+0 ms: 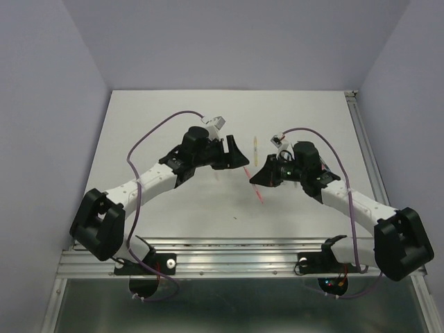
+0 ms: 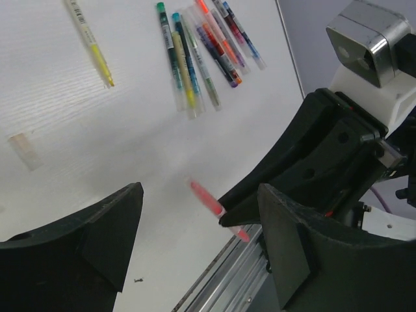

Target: Open the pen caps

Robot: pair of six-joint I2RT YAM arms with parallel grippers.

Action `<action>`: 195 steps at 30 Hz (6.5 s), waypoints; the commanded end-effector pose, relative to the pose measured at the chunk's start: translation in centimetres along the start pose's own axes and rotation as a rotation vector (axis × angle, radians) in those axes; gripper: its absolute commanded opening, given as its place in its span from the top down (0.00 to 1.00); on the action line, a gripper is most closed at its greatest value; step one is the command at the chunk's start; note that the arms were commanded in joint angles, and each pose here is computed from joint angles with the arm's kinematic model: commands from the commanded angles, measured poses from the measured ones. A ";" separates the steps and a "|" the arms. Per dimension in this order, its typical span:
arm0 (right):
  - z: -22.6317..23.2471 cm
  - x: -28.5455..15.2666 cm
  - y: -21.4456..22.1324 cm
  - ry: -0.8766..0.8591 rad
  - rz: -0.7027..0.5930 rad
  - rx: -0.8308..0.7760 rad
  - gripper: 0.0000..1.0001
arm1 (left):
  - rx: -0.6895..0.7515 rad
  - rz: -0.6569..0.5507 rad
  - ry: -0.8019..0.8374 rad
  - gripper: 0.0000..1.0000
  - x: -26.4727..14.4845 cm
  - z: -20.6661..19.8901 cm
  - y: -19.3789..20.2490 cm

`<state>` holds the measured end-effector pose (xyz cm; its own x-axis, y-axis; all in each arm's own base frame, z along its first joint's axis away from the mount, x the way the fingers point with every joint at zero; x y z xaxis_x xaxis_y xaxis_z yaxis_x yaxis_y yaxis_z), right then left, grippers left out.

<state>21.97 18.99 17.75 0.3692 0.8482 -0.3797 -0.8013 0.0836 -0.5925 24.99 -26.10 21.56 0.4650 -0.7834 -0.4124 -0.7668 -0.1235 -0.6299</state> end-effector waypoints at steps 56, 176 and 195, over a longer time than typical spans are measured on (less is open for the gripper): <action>4.0 2.6 2.6 0.275 -0.077 0.143 0.99 | -0.174 -0.196 -0.477 1.00 -1.0 9.1 -4.2; -12.4 10.6 -14.5 0.801 -0.190 -0.038 0.00 | 0.027 -0.193 -0.455 0.01 -7.1 5.9 3.0; -15.8 13.3 -10.2 0.970 -0.059 -0.069 0.62 | 0.004 -0.222 -0.511 0.01 -7.4 6.2 2.6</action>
<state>42.81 20.66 8.43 0.6611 0.0911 -0.7447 -0.7502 0.0876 -0.6553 22.12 -17.07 18.10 0.7377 -0.3664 -0.5670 -0.6605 -0.2184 -0.7183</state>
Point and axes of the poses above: each gripper's point midway between its finger pads, its own x axis out along the fingers, its own z axis along the line the jaws close on, y = z × x, the point moved 7 cm from there along -x, back along the fingers, and after that the axes turned 3 degrees about x, right-handed, at the moved point
